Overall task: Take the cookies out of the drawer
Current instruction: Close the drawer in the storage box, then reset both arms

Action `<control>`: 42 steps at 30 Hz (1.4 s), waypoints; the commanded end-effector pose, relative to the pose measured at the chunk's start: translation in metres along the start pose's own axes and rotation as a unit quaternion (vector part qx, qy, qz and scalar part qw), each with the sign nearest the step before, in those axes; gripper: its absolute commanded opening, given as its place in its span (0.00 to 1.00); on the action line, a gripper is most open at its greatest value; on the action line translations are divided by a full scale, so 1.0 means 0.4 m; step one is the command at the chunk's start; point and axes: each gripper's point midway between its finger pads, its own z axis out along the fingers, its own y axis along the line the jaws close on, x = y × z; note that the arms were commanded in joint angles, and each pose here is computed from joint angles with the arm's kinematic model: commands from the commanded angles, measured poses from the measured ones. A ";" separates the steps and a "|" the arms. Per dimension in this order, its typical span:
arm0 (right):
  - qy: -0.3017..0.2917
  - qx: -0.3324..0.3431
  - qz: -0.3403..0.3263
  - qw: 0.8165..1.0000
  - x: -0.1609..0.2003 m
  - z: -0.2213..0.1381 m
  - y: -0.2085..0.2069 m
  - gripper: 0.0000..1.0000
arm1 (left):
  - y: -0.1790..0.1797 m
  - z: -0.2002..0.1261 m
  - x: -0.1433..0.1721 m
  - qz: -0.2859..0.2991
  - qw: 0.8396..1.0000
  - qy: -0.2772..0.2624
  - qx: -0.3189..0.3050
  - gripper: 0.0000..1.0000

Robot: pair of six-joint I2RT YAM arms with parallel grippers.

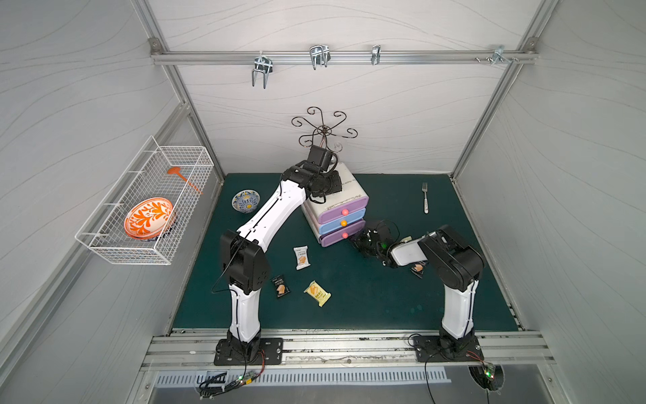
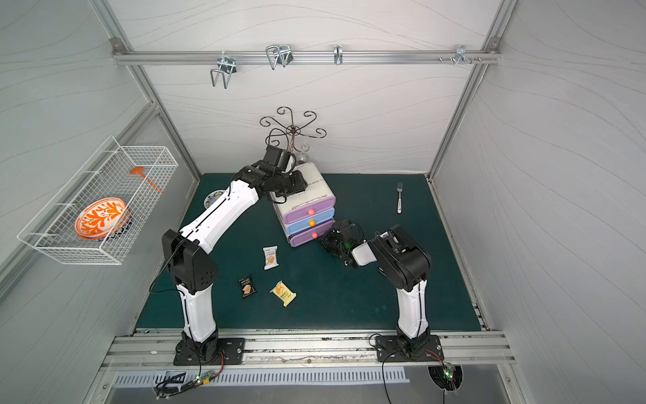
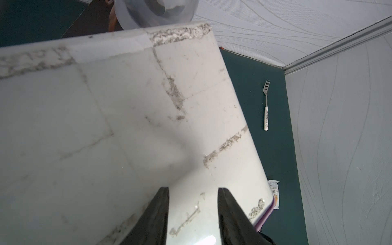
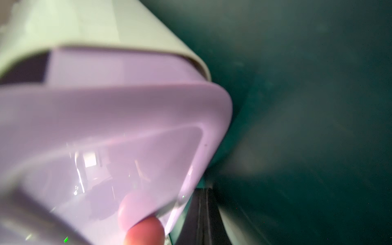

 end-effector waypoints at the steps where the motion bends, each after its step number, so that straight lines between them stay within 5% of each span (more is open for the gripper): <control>1: -0.017 -0.007 0.012 1.000 -0.009 0.027 0.009 0.00 | 0.082 0.063 0.099 0.004 0.996 0.076 -0.045 0.44; 8: -0.010 -0.012 -0.003 1.000 -0.025 0.013 0.031 0.00 | 0.066 0.065 0.107 -0.005 0.996 0.084 -0.021 0.45; 12: 0.023 -0.010 -0.020 0.999 0.010 -0.055 0.047 0.06 | 0.025 0.008 0.069 0.001 0.998 0.055 0.010 0.59; 20: 0.080 0.047 -0.122 0.988 0.093 -0.322 0.045 0.45 | -0.097 -0.242 -0.012 -0.037 0.992 -0.025 0.115 0.76; 21: 0.074 0.059 -0.141 0.985 0.083 -0.367 0.047 0.51 | -0.104 -0.288 -0.018 -0.043 0.991 -0.038 0.124 0.84; 24: 0.034 0.086 -0.174 0.980 0.025 -0.495 0.050 0.65 | -0.092 -0.401 -0.009 -0.053 0.987 -0.073 0.132 0.99; 28: -0.076 0.098 -0.235 0.964 -0.085 -0.637 0.077 0.81 | -0.031 -0.565 0.022 -0.067 0.980 -0.142 0.120 1.00; 31: -0.141 0.111 -0.309 0.934 -0.154 -0.701 0.109 0.84 | 0.079 -0.632 0.090 -0.082 0.976 -0.188 0.074 1.00; 34: -0.182 0.167 -0.394 0.885 -0.221 -0.728 0.113 0.89 | 0.267 -0.656 0.171 -0.094 0.967 -0.229 -0.059 1.00; 38: -0.233 0.270 -0.461 0.813 -0.315 -0.745 0.089 0.99 | 0.495 -0.685 0.236 -0.101 0.917 -0.282 -0.264 1.00; 42: -0.251 0.290 -0.481 0.788 -0.346 -0.715 0.049 0.99 | 0.587 -0.631 0.237 -0.048 0.879 -0.311 -0.358 1.00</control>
